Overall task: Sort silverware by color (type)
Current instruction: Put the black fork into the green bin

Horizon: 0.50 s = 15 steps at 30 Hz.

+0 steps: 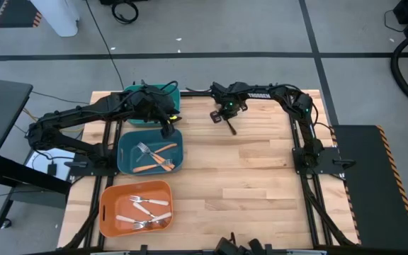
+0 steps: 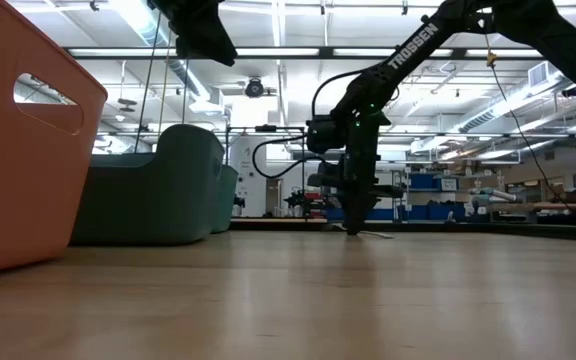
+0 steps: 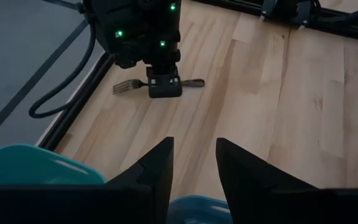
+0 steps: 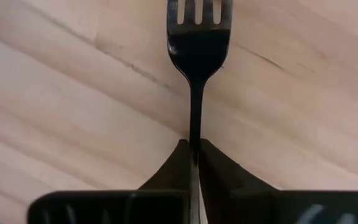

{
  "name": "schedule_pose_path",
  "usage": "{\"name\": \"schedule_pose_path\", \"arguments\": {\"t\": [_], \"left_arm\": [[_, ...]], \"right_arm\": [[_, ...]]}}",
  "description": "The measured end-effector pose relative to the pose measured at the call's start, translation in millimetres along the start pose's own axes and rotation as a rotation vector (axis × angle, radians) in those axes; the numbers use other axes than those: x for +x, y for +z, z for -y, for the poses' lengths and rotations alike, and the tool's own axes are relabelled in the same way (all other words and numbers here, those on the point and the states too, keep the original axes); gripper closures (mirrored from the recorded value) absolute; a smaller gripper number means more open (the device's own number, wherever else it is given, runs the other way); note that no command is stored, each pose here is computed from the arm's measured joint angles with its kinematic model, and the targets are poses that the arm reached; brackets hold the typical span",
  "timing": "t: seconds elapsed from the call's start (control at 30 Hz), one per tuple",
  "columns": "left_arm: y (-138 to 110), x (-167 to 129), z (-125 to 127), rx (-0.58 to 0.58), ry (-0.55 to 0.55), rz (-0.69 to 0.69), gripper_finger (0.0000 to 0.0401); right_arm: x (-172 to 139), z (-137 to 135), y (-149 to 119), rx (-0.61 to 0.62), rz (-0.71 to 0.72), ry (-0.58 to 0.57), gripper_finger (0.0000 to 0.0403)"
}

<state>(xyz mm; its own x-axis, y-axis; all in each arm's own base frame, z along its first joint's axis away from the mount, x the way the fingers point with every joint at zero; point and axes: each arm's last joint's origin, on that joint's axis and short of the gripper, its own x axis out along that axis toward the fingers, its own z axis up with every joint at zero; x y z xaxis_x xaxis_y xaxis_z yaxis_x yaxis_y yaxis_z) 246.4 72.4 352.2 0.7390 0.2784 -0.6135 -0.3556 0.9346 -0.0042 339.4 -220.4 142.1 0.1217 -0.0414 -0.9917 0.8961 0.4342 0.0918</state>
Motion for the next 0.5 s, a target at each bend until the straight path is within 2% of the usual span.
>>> {"name": "schedule_pose_path", "arguments": {"t": [0.07, 0.33, 0.5], "left_arm": [[0.0, 0.0, 0.0, 0.000, 0.000, 0.000, 0.0271], [0.1, 0.0, 0.1, -0.039, 0.000, 0.001, 0.0271], [0.2, 0.0, -0.7, -0.080, 0.027, 0.004, 0.0271]], "right_arm": [[0.5, -0.6, -0.5, -0.051, -0.003, 0.004, 0.0389], [-11.1, -1.1, -6.6, -0.206, -0.061, 0.122, 0.0390], [-57.3, -6.4, -7.3, -0.310, 0.056, 0.277, 0.0390]]}}
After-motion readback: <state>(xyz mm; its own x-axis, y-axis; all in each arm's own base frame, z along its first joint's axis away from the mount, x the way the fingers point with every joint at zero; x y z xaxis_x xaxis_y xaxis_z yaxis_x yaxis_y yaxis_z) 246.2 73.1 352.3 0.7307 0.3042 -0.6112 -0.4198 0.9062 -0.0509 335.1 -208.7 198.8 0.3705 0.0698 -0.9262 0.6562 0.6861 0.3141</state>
